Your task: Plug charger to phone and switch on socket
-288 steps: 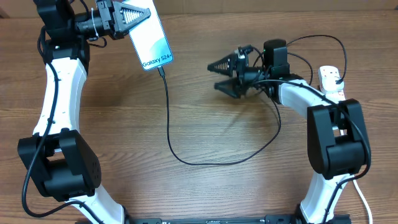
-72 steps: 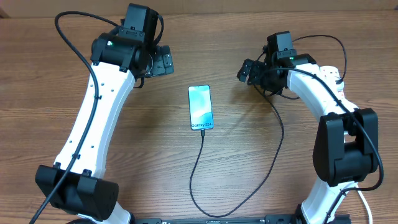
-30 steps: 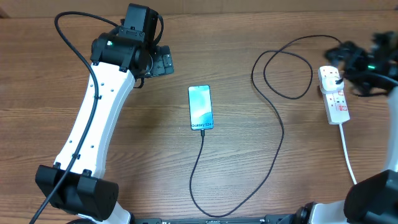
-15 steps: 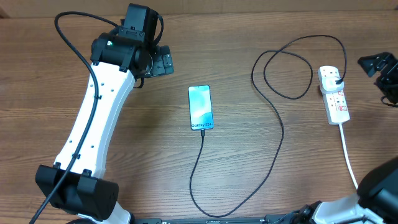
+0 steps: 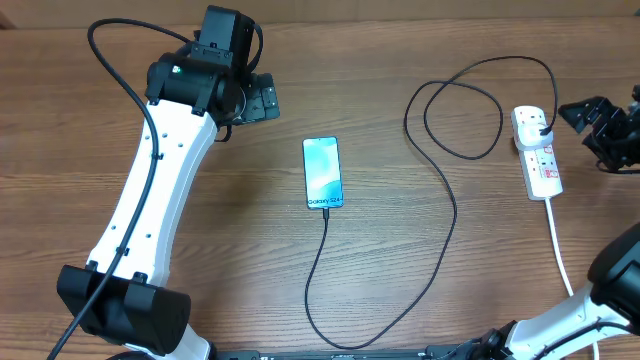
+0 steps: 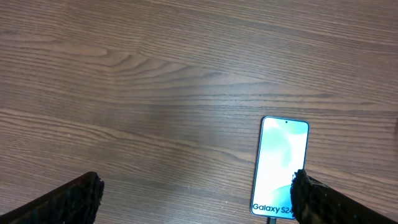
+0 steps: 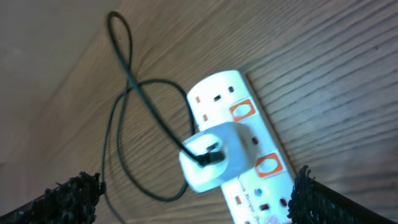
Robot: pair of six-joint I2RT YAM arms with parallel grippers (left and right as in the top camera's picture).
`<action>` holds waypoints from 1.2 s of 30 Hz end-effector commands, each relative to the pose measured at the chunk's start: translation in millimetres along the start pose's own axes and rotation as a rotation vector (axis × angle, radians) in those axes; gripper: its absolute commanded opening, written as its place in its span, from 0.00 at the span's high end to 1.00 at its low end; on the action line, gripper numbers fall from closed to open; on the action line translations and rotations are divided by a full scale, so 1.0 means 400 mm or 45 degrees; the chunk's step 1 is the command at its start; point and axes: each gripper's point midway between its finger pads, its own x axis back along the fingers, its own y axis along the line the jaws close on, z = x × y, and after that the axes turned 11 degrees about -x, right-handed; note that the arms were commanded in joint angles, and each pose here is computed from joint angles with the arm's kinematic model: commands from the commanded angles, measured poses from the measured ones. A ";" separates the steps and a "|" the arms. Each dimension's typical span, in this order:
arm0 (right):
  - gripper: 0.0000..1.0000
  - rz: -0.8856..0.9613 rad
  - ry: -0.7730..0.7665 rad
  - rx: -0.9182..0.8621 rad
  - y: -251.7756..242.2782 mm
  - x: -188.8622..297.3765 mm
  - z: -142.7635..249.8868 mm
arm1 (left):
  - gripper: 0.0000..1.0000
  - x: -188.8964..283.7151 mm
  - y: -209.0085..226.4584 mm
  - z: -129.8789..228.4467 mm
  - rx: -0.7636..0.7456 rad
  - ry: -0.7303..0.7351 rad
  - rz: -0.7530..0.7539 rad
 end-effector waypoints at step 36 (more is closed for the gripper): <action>0.00 0.132 0.115 0.087 -0.028 -0.155 0.090 | 0.00 -0.001 -0.003 0.001 -0.028 -0.004 -0.020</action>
